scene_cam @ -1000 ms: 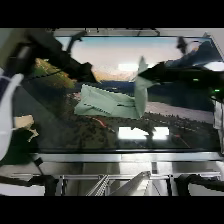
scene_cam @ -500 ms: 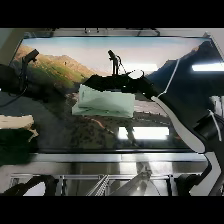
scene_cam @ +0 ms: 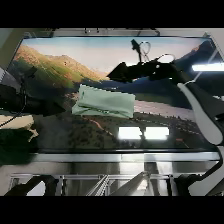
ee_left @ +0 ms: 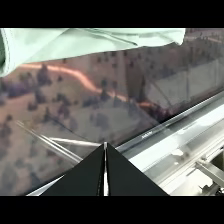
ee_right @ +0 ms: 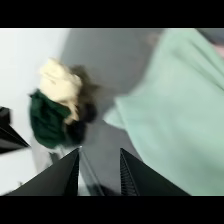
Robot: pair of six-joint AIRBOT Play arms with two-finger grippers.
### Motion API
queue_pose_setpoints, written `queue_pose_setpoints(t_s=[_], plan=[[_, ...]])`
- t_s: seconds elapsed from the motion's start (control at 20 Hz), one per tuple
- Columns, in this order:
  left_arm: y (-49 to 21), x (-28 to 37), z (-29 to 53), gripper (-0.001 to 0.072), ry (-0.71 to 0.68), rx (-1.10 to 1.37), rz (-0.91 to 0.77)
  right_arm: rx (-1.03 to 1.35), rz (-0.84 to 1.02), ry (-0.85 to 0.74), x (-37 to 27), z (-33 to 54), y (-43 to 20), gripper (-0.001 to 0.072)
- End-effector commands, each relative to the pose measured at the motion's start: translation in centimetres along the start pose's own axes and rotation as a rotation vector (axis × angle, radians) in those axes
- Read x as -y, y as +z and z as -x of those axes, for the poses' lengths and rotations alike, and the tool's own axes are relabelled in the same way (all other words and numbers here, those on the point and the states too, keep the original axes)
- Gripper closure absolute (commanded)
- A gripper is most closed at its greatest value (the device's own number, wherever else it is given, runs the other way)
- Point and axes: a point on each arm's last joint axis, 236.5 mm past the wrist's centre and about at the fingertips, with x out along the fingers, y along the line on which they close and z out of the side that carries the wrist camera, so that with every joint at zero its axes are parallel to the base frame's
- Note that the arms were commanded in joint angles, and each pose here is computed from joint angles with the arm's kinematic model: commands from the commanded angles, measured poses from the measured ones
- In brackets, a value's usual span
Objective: Fold the shirts.
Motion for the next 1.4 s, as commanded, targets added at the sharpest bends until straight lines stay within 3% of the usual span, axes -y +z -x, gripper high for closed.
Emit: queue_pose_setpoints(t_s=[0.0, 0.1, 0.15, 0.2, 0.25, 0.45, 0.8, 1.0, 1.05, 1.2, 1.25, 1.35], plan=[[-0.4, 0.6, 0.8, 0.0689, 0.013, 0.027, -0.035, -0.069, -0.119, -0.309, 6.4, 8.4, -3.7, 0.0436], [-0.4, 1.2, 1.5, 0.069, 0.019, 0.048, -0.054, -0.03, -0.201, -0.388, 8.1, 11.7, -6.0, 0.0434], [-0.5, 1.5, 1.8, 0.069, 0.02, 0.056, -0.063, 0.007, -0.254, -0.411, 8.9, 12.6, -7.4, 0.0343], [-0.6, 1.7, 2.0, 0.069, 0.022, 0.062, -0.07, 0.039, -0.302, -0.433, 10.0, 12.8, -9.0, 0.011], [-0.5, 1.8, 2.1, 0.069, 0.023, 0.069, -0.074, 0.058, -0.343, -0.453, 11.3, 12.4, -10.5, 0.0059], [-0.3, 1.9, 2.0, 0.069, 0.016, 0.072, -0.069, 0.101, -0.456, -0.448, 15.2, 8.2, -13.0, 0.0058], [-1.0, 1.4, 1.1, 0.069, -0.005, 0.011, -0.033, 0.167, -0.539, -0.208, 14.4, 0.1, -11.4, 0.006], [-0.9, 1.3, 1.1, 0.069, -0.001, 0.019, -0.033, 0.196, -0.566, -0.165, 14.3, -2.8, -11.0, 0.007], [-0.9, 1.3, 1.1, 0.0689, 0.0, 0.018, -0.033, 0.207, -0.572, -0.157, 14.3, -3.1, -10.7, 0.0129], [-0.9, 1.4, 1.1, 0.0689, -0.002, 0.015, -0.033, 0.213, -0.524, -0.134, 13.3, -3.1, -9.6, 0.057], [-1.0, 1.4, 1.1, 0.0689, -0.002, 0.014, -0.034, 0.213, -0.5, -0.118, 12.6, -3.0, -9.0, 0.0687], [-1.0, 1.4, 1.1, 0.0689, -0.002, 0.015, -0.034, 0.253, -0.453, -0.096, 10.8, -1.6, -6.9, 0.0692]])
